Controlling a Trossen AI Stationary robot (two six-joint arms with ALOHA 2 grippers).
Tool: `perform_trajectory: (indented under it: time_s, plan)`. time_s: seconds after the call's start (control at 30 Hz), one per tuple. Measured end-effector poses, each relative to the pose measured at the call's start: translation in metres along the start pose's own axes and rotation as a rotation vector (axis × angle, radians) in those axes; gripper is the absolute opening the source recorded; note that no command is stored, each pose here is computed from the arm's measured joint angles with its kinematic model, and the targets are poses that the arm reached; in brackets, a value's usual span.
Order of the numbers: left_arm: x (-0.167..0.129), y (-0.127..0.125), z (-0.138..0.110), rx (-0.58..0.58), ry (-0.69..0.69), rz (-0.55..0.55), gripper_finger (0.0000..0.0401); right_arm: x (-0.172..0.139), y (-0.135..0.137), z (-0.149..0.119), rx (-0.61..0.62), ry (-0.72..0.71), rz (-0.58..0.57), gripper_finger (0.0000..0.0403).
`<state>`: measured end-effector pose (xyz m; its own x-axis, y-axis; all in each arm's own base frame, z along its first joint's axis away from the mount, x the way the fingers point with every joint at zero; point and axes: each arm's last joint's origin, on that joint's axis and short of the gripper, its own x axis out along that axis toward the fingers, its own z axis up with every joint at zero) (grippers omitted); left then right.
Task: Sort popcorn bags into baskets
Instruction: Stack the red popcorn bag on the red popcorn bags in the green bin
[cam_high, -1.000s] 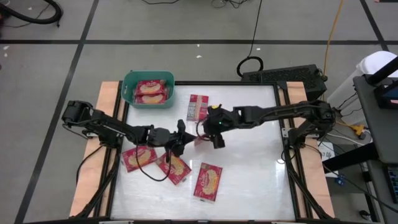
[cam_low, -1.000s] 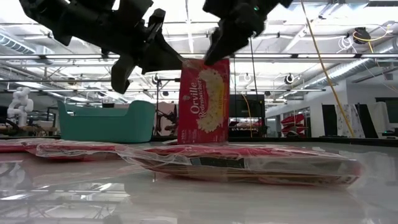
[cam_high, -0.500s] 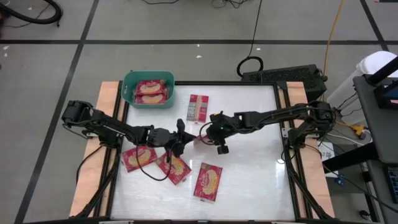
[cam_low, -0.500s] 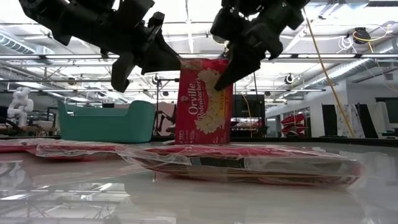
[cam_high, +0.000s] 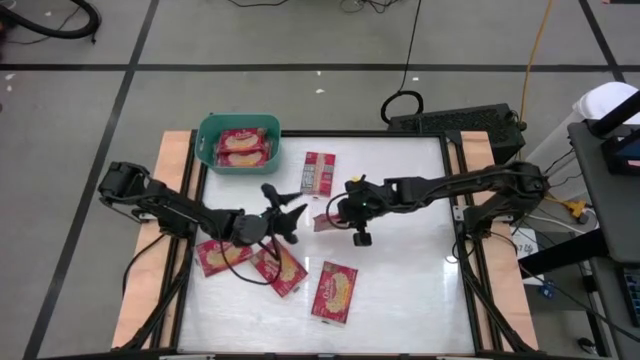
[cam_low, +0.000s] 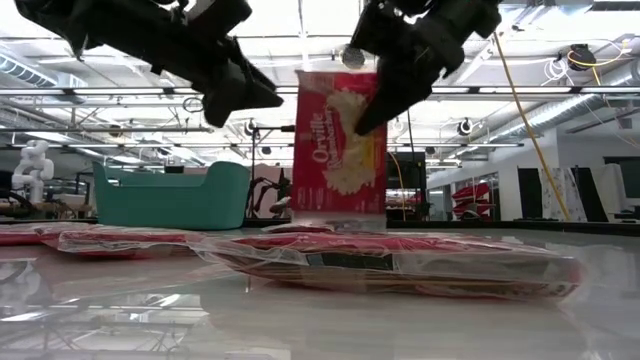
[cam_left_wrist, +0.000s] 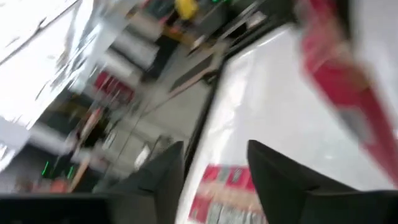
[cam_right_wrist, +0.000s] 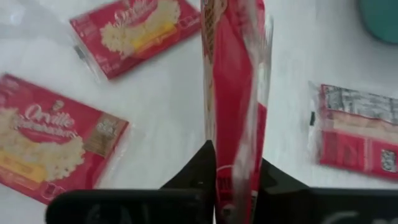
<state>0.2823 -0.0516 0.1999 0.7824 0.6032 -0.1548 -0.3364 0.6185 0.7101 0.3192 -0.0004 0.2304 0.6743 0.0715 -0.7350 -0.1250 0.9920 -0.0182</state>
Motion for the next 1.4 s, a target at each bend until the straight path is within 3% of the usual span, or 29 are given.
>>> perform_trajectory:
  time_s: [0.07,0.2,0.47,0.8,1.03,1.4]
  plan:
    - [-0.003,0.003,0.000,-0.086,0.030,0.045,0.0207,-0.007,0.002,0.002,0.018,-0.019,-0.008,0.0017]
    - [-0.005,0.007,-0.003,-0.241,0.060,0.029,0.0221,-0.012,0.009,0.006,0.056,-0.048,-0.079,0.0012]
    - [-0.018,0.016,-0.002,-0.430,0.043,-0.146,0.0177,0.005,0.027,-0.006,0.112,-0.228,-0.090,0.0019]
    - [-0.048,0.047,0.014,-0.576,-0.072,-0.173,0.0142,0.012,0.035,-0.036,0.122,-0.600,-0.109,0.0015]
    - [-0.058,0.059,0.020,-0.652,-0.161,-0.323,0.0162,0.003,0.027,-0.048,0.080,-0.788,-0.155,0.0015]
    - [-0.041,0.047,0.020,-0.701,-0.168,-0.402,0.0215,-0.008,0.026,-0.056,0.041,-0.947,-0.181,0.0015]
